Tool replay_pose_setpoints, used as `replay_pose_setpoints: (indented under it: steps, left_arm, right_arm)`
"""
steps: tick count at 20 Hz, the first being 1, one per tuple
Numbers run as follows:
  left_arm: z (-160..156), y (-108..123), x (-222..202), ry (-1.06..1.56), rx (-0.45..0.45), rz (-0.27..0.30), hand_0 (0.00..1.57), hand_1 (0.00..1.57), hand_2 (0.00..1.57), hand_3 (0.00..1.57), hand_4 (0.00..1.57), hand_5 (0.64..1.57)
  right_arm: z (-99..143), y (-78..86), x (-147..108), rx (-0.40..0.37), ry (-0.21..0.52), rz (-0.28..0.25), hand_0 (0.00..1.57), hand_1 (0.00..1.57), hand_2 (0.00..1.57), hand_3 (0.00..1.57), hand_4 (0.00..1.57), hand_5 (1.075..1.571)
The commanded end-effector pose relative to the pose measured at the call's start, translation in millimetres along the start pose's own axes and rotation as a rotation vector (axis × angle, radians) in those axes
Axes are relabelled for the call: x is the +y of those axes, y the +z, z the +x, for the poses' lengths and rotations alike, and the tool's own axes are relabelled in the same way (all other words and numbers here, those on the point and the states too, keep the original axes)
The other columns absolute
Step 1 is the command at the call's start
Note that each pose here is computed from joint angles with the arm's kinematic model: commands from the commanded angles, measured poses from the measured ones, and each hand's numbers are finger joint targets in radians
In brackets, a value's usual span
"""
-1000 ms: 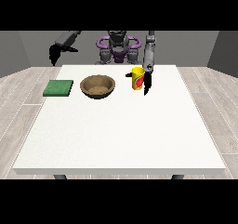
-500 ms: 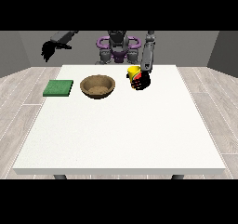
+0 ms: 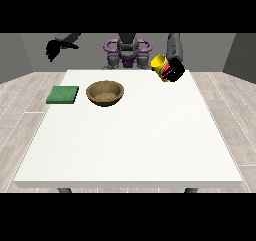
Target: Pick the cup and pour the ball into the bowl, then pick the bowl and place it on the pad
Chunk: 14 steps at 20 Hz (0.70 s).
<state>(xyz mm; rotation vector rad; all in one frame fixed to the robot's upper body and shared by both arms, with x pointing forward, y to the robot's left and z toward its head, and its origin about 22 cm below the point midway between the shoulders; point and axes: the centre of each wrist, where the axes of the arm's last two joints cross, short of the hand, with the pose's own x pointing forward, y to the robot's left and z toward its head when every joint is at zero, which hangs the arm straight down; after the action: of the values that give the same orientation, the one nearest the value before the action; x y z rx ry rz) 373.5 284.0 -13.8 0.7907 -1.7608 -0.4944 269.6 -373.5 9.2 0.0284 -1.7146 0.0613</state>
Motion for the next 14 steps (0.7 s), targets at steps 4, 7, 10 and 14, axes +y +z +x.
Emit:
replay_pose_setpoints:
  steps: [4, 7, 10, 14]
  left_arm:
    - [43.9, -47.7, 5.9, -0.243, 0.023, 0.007, 1.49, 1.49, 1.57, 1.57, 1.57, 1.273]
    - [53.6, -50.7, -2.4, -0.352, 0.008, -0.017, 1.49, 1.49, 1.57, 1.57, 1.51, 1.267]
    - [87.7, -56.9, -20.1, -0.316, -0.019, -0.048, 1.49, 1.49, 1.57, 1.57, 1.51, 1.267]
    - [96.6, -52.8, -35.5, -0.455, -0.03, -0.065, 1.5, 1.5, 1.57, 1.57, 1.51, 1.244]
  right_arm:
    - [0.9, -2.1, -25.7, -0.004, -0.034, 0.015, 0.0, 0.0, 0.0, 0.0, 0.0, 1.568]
    - [-7.5, -0.1, -19.2, 0.037, -0.022, 0.013, 0.0, 0.0, 0.0, 0.0, 0.0, 1.569]
    - [-15.4, 16.1, -51.2, -0.003, -0.021, -0.037, 0.0, 0.0, 0.0, 0.0, 0.0, 1.569]
    - [-25.8, 20.7, -37.6, 0.047, -0.034, -0.029, 0.0, 0.0, 0.0, 0.0, 0.0, 1.57]
